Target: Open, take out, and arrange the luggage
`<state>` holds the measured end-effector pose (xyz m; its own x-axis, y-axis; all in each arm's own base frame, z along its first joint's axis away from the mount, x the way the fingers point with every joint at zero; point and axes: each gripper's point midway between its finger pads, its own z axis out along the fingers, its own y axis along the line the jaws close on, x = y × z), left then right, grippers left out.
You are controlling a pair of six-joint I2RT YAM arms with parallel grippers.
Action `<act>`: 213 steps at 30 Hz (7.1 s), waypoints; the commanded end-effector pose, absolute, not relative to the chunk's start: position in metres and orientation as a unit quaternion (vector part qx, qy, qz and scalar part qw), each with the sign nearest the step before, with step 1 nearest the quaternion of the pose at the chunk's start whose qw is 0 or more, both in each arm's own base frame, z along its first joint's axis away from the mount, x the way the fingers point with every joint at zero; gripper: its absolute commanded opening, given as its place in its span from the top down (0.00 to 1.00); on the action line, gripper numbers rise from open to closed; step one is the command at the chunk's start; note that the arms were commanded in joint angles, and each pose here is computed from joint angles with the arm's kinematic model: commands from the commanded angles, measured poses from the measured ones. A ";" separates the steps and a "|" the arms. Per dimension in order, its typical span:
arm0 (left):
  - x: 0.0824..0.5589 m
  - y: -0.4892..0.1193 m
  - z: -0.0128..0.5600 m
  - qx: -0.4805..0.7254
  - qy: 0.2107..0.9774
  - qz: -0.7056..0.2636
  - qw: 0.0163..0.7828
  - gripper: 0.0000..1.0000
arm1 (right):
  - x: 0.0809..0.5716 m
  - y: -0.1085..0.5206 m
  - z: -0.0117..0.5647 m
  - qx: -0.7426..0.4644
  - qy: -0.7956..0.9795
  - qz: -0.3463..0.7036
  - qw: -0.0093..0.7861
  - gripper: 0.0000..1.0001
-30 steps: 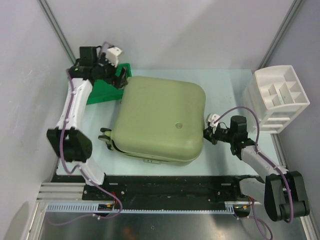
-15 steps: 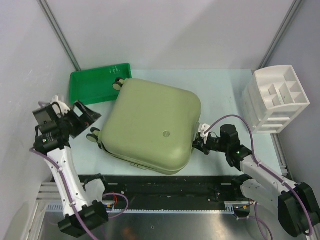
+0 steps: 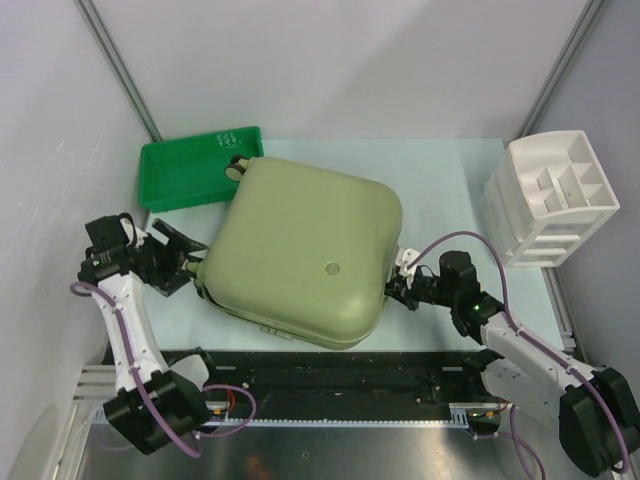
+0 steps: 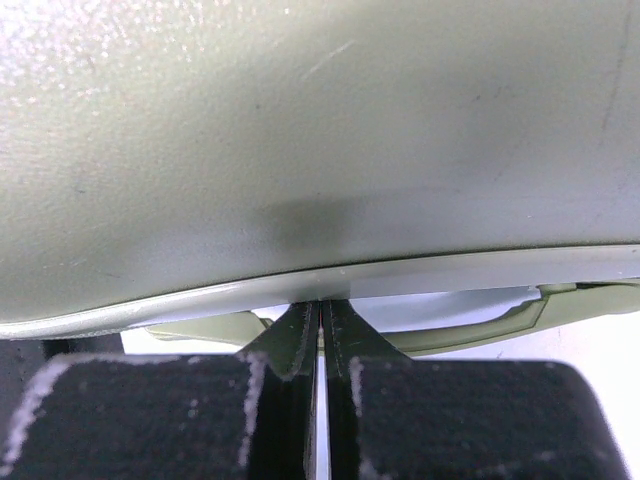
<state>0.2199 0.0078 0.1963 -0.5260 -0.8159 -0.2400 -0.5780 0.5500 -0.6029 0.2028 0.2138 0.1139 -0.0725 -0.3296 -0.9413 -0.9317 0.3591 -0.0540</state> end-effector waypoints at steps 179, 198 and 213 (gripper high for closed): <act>0.381 0.033 0.172 -0.212 0.901 -0.227 0.304 1.00 | 0.454 0.170 0.152 -0.554 0.457 0.215 0.662 1.00; 0.428 -0.029 0.165 -0.068 0.920 -0.256 0.288 1.00 | 0.303 0.211 0.135 -0.588 0.509 0.327 0.537 1.00; 0.417 -0.035 0.157 -0.044 0.926 -0.248 0.282 1.00 | 0.403 0.221 0.166 -0.484 0.542 0.308 0.614 1.00</act>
<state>0.4403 0.0286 0.1649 -0.7362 -0.4355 -0.5180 -0.1979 0.8705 -0.4506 0.3523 0.2042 0.1081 0.0070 -0.1862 -0.9825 -0.9691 0.2411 -0.0526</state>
